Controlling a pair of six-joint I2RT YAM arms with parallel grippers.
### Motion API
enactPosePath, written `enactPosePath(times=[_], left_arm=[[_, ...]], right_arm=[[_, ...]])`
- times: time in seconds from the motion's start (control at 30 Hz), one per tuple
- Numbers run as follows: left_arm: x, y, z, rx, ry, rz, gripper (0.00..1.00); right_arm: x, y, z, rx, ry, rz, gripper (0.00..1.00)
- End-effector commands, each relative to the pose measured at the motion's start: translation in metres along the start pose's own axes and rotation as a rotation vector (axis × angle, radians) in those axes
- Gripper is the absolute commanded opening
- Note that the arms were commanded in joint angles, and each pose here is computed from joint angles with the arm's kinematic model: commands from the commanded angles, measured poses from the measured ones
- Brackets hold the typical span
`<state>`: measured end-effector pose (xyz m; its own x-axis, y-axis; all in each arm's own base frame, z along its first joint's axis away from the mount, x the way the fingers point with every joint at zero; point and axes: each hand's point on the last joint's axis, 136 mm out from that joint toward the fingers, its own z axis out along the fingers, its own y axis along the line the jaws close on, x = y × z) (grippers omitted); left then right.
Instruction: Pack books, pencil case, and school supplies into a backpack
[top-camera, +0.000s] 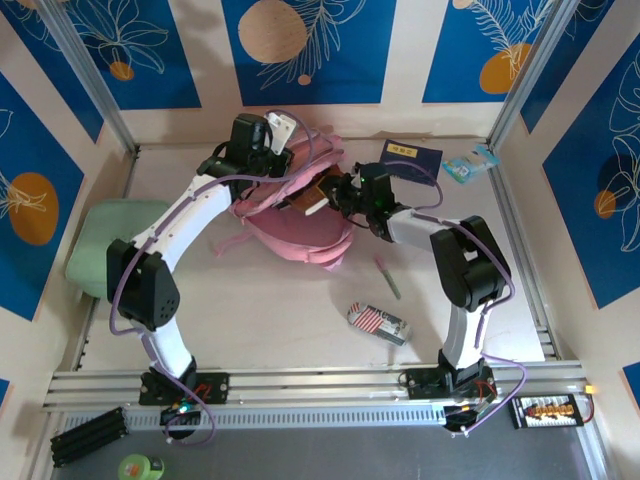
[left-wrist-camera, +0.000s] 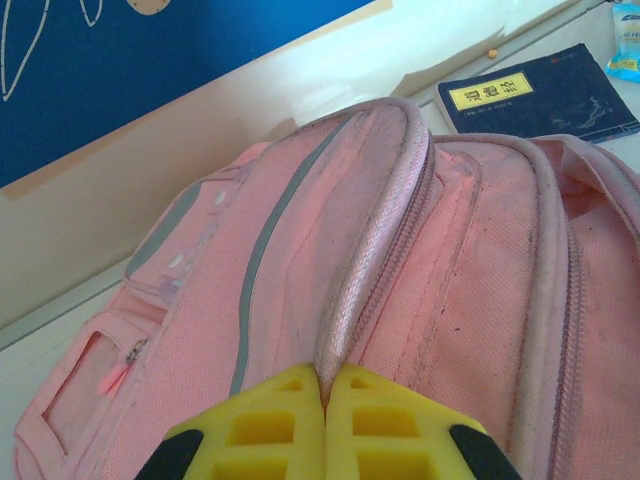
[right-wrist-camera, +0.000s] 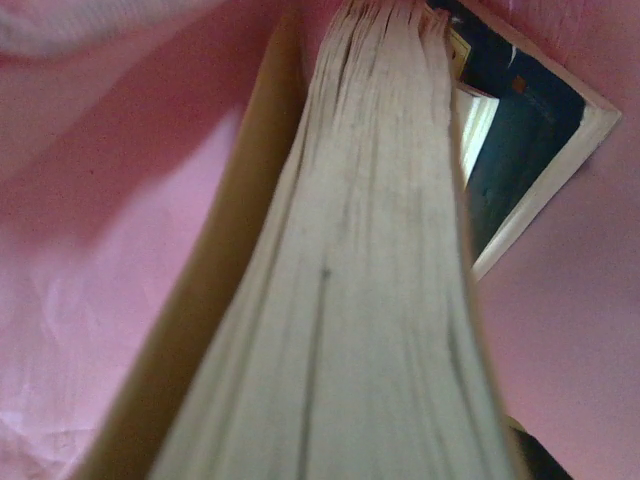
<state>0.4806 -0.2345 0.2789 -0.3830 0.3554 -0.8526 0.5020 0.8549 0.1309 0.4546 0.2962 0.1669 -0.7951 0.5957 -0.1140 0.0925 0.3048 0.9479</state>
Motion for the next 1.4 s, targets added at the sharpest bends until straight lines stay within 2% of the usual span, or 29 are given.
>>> enactPosePath(times=[0.0,0.1,0.2,0.37,0.5,0.7,0.77,0.97,1.07,1.17,1.37], left_arm=[[-0.050,0.007,-0.018,0.000,-0.168,-0.026,0.00],[-0.051,0.008,-0.018,0.003,-0.173,-0.033,0.00],[-0.052,0.007,-0.019,0.010,-0.179,-0.042,0.00],[-0.052,0.009,-0.019,0.006,-0.182,-0.059,0.00],[-0.050,0.015,-0.020,-0.010,-0.174,-0.083,0.00],[-0.042,0.019,-0.017,0.001,-0.164,-0.116,0.00],[-0.038,0.020,-0.015,0.006,-0.157,-0.129,0.00],[-0.031,0.024,-0.009,0.013,-0.140,-0.159,0.00],[-0.026,0.029,-0.008,0.008,-0.132,-0.176,0.00],[-0.021,0.033,-0.008,0.002,-0.124,-0.188,0.00],[-0.004,0.040,-0.011,-0.031,-0.098,-0.191,0.00]], right_arm=[[-0.002,0.063,-0.011,-0.138,-0.051,-0.174,0.11],[0.001,0.084,-0.025,-0.158,-0.079,-0.270,0.11],[0.006,0.085,-0.025,-0.143,-0.071,-0.284,0.11],[0.011,0.051,0.014,-0.095,0.001,-0.162,0.11],[0.002,0.013,0.044,-0.014,-0.032,-0.052,0.12],[-0.006,-0.007,0.085,0.066,-0.072,-0.088,0.16],[-0.004,-0.009,0.098,0.082,-0.068,-0.092,0.21],[0.008,-0.004,0.126,0.094,-0.006,-0.083,0.45],[0.011,-0.001,0.117,0.103,0.023,-0.081,0.61],[0.012,0.002,0.092,0.117,0.026,-0.100,0.72],[0.016,-0.001,0.012,0.169,0.020,-0.139,0.75]])
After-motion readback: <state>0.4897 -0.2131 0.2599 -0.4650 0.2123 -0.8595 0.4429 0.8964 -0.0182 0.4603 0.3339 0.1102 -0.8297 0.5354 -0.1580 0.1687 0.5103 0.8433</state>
